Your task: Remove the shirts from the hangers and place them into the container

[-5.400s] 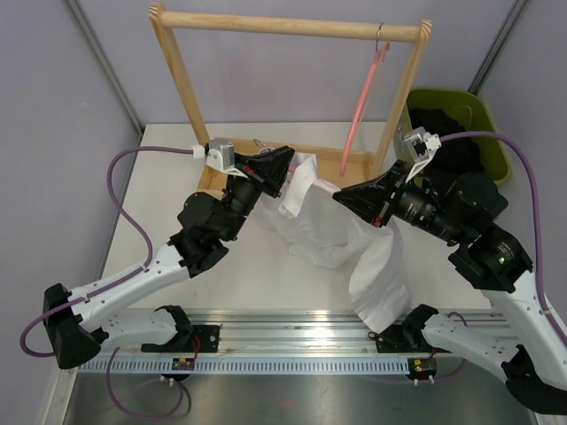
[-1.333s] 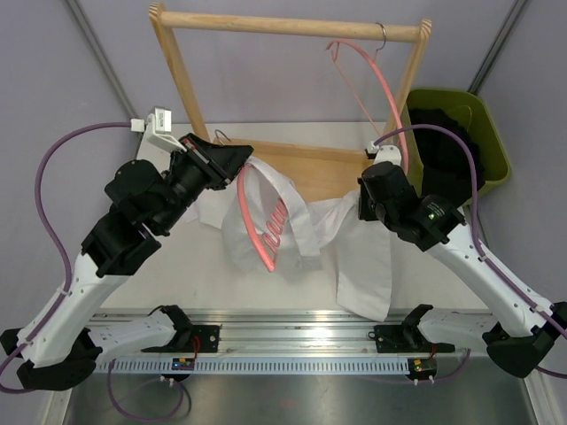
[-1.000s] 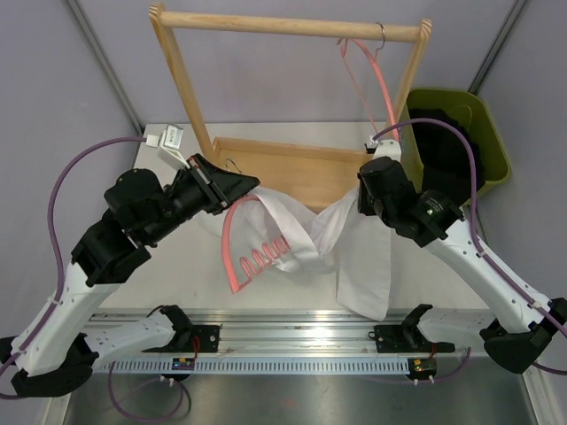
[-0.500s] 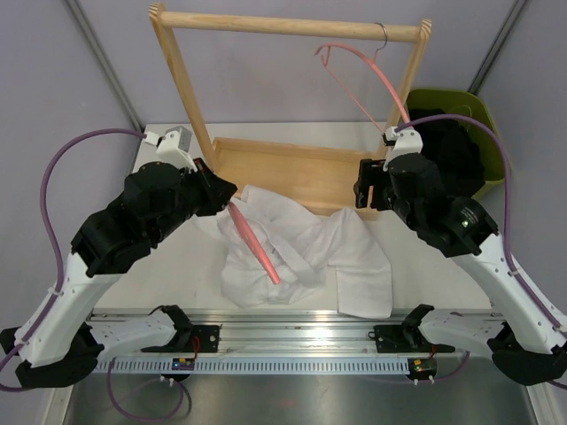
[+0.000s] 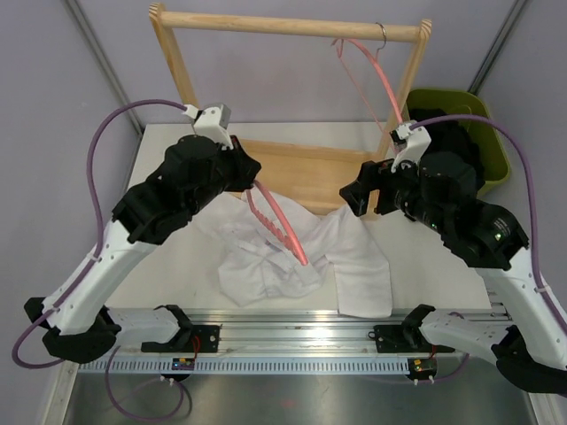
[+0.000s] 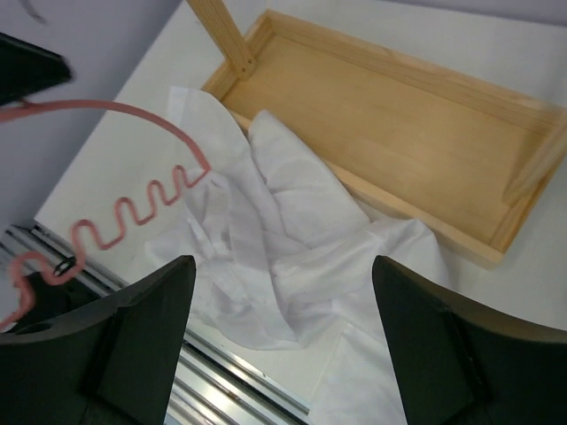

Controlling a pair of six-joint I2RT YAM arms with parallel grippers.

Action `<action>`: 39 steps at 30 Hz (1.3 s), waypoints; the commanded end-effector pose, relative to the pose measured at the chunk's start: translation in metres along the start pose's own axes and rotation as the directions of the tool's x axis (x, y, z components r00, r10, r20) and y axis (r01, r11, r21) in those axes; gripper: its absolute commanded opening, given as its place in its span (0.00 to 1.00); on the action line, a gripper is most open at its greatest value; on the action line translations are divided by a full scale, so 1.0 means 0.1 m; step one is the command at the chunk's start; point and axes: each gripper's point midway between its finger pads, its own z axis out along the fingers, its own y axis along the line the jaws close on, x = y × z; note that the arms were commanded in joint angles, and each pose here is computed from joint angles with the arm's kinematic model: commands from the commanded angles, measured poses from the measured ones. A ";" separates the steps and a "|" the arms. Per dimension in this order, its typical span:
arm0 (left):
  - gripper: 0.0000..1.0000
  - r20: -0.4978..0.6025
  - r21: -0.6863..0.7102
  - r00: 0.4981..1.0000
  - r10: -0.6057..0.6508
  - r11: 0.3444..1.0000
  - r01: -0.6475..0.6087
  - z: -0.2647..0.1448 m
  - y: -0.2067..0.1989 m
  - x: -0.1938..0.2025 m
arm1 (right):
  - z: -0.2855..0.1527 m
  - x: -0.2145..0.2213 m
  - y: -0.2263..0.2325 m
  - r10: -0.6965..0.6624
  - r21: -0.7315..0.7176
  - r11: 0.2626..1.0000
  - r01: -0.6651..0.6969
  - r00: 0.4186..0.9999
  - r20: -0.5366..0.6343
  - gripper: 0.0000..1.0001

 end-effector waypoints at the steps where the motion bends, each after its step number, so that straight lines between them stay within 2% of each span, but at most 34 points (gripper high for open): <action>1: 0.00 0.034 0.053 0.994 0.102 0.993 -0.104 0.32 -0.21 -0.08 | -0.41 -0.49 0.29 -0.012 -0.152 0.988 0.034 0.990 0.142 0.89; 5: 0.00 0.010 0.037 0.971 0.240 0.970 -0.241 0.64 -0.33 0.08 | -0.52 -0.61 0.53 -0.021 -0.263 0.963 0.056 0.991 0.135 0.91; 9: 0.00 -0.018 0.064 0.944 0.331 0.942 -0.329 0.81 -0.49 0.15 | -0.38 -0.53 0.70 -0.038 -0.334 0.941 0.050 0.998 0.044 0.91; 20: 0.00 0.006 0.087 0.911 0.411 0.908 -0.410 0.86 -0.73 0.01 | -0.03 -0.11 0.83 -0.071 -0.358 0.934 0.011 0.986 -0.153 0.82; 21: 0.00 -0.003 0.091 0.908 0.419 0.904 -0.417 0.88 -0.74 0.04 | -0.01 -0.07 0.84 -0.072 -0.358 0.934 0.007 0.983 -0.169 0.78; 27: 0.00 -0.025 0.100 0.892 0.452 0.889 -0.447 0.97 -0.80 0.07 | 0.03 0.02 0.87 -0.085 -0.357 0.934 0.009 0.976 -0.199 0.67; 31: 0.00 -0.064 0.090 0.879 0.472 0.880 -0.466 1.06 -0.77 0.16 | 0.06 0.06 0.83 -0.088 -0.330 0.944 0.012 0.972 -0.217 0.55; 32: 0.00 -0.064 0.085 0.879 0.472 0.880 -0.467 1.07 -0.77 0.16 | 0.07 0.08 0.82 -0.088 -0.322 0.947 0.011 0.970 -0.226 0.49; 34: 0.00 -0.068 0.073 0.877 0.475 0.879 -0.471 1.08 -0.73 0.17 | 0.08 0.08 0.79 -0.088 -0.301 0.954 0.017 0.970 -0.227 0.46; 37: 0.00 -0.063 0.037 0.875 0.479 0.878 -0.478 1.06 -0.67 0.14 | 0.09 0.10 0.72 -0.088 -0.264 0.964 0.024 0.969 -0.233 0.33; 39: 0.00 -0.050 0.026 0.880 0.471 0.882 -0.471 1.02 -0.65 0.09 | 0.11 0.12 0.69 -0.086 -0.244 0.969 0.026 0.968 -0.238 0.29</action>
